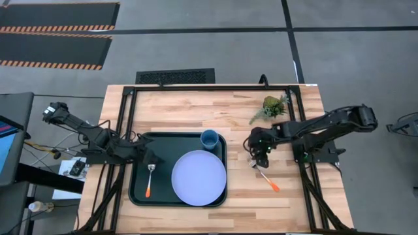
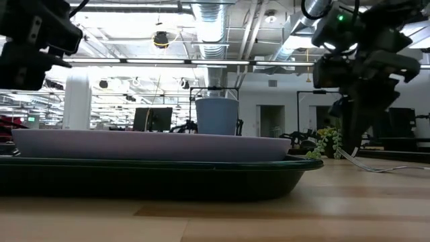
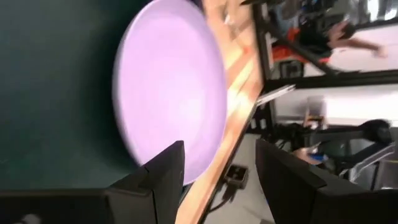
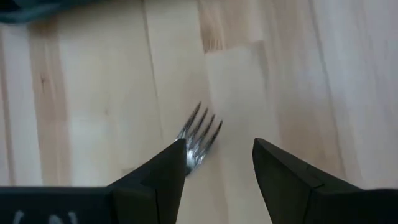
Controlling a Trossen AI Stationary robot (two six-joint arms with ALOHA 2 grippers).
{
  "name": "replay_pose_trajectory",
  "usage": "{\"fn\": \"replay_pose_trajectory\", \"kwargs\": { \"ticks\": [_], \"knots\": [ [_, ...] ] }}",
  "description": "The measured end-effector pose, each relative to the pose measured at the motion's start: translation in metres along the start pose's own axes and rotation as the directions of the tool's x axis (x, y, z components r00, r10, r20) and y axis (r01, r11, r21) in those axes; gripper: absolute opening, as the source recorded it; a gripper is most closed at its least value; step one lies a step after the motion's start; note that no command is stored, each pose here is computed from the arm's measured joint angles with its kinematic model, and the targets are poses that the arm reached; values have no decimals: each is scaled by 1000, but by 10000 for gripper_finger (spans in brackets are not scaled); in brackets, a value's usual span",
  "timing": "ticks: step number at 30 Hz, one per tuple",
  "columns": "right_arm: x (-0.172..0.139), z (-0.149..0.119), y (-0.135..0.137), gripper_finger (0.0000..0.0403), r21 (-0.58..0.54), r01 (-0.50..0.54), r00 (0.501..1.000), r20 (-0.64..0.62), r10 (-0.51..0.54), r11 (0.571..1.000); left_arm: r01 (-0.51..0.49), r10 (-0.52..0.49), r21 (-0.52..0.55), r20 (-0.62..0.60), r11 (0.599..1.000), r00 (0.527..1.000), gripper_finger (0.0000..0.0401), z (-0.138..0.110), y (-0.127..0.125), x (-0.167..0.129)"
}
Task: Pick and place plate/cup/fork/spoon on tray
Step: Put the orange fork on the right side of the orange spoon on the black tray
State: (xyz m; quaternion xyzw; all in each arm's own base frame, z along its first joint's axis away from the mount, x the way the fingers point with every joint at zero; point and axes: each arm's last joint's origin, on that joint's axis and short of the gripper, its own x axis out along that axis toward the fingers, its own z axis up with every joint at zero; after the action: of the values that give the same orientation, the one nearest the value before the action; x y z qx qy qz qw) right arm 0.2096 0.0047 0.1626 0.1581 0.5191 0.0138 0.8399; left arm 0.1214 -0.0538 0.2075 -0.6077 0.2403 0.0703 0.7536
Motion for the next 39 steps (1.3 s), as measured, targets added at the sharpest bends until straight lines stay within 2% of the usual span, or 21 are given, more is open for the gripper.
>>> {"fn": "replay_pose_trajectory", "kwargs": {
  "ticks": [12,19,25,32,39],
  "knots": [
    [15,-12,-13,210,-4,-95,993,73,95,995,19,-19,-4,59,1000,998,181,2,-2,0],
    [28,-12,-16,194,-20,-119,992,45,119,993,19,-18,-5,68,1000,998,181,2,-2,0],
    [40,-13,-19,139,-10,-137,991,1,137,991,19,-18,-9,68,1000,998,181,2,-2,0],
    [34,-11,-16,16,-29,-179,983,25,180,983,17,-16,-10,89,1000,996,180,3,-2,0],
    [21,-8,-15,5,28,-168,982,93,165,985,54,-44,-47,197,997,979,180,7,-5,0]
  ]
}}
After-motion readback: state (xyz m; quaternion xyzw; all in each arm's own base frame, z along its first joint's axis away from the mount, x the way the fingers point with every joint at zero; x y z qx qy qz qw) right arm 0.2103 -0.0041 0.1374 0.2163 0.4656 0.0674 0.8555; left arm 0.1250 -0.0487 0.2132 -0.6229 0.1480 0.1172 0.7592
